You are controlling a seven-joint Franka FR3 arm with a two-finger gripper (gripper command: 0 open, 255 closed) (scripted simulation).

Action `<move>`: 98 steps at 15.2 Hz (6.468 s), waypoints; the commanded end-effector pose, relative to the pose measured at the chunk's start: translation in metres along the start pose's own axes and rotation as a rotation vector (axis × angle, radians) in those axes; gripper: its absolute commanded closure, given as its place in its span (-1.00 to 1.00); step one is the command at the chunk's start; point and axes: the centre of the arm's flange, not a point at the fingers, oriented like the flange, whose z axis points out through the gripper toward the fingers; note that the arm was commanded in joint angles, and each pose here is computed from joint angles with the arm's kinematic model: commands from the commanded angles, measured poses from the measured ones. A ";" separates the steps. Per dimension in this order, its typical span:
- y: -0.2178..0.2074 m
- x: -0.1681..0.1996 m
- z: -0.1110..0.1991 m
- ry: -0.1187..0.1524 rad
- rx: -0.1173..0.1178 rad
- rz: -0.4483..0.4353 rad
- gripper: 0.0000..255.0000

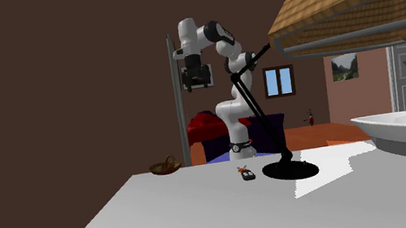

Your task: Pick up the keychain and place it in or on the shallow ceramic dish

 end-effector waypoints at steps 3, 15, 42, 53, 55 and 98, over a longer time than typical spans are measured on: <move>-0.015 0.016 0.016 0.001 -0.005 -0.018 -1.00; -0.111 0.103 0.110 0.006 -0.033 -0.128 -1.00; -0.285 0.228 0.307 0.014 -0.082 -0.313 -1.00; -0.284 0.228 0.315 0.014 -0.082 -0.313 1.00; -0.284 0.228 0.315 0.014 -0.082 -0.313 1.00; -0.126 0.269 0.176 0.014 -0.082 -0.313 1.00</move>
